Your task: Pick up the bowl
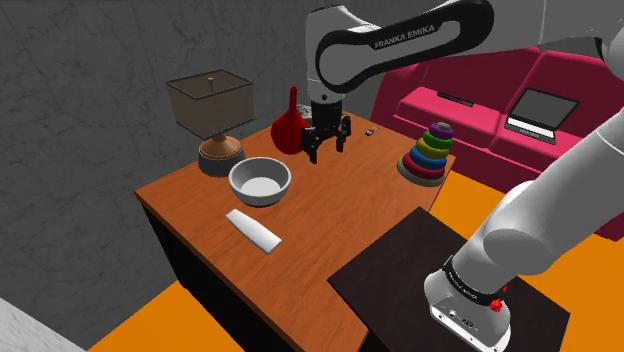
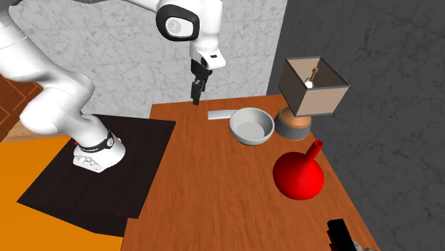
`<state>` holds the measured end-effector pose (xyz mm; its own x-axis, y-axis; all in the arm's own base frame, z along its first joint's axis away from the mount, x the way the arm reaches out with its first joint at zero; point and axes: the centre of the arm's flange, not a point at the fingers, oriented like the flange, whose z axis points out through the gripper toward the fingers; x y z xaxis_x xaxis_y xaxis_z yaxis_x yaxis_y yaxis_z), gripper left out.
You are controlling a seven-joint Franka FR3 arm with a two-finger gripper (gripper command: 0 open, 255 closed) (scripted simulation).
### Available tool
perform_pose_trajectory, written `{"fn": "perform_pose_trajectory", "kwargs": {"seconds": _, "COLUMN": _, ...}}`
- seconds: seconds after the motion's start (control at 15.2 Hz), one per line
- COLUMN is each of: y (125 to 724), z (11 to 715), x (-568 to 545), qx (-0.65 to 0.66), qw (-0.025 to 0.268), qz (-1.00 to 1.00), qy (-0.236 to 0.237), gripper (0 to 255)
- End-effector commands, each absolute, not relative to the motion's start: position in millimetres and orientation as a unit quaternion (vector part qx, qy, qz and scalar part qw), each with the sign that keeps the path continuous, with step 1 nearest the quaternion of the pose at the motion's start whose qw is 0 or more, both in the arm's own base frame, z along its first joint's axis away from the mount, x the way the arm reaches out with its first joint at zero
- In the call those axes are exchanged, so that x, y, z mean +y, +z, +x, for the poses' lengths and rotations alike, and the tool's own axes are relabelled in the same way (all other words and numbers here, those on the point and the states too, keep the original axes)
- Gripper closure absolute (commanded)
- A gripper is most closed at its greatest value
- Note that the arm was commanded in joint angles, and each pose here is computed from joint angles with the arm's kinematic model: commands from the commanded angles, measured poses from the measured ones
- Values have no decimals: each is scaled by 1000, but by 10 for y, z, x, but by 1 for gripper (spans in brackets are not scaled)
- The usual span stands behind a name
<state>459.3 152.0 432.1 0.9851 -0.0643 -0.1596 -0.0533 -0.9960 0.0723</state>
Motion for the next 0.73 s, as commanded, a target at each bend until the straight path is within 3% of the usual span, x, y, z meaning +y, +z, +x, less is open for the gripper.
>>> {"fn": "perform_pose_trajectory", "kwargs": {"seconds": 0.0, "y": 4190, "z": 4770, "x": 1654, "qx": -30, "qw": 34, "qz": 996, "qy": -80, "gripper": 0}}
{"fn": "perform_pose_trajectory", "kwargs": {"seconds": 0.66, "y": 3522, "z": 5659, "x": 2367, "qx": -29, "qw": 38, "qz": 996, "qy": -78, "gripper": 0}}
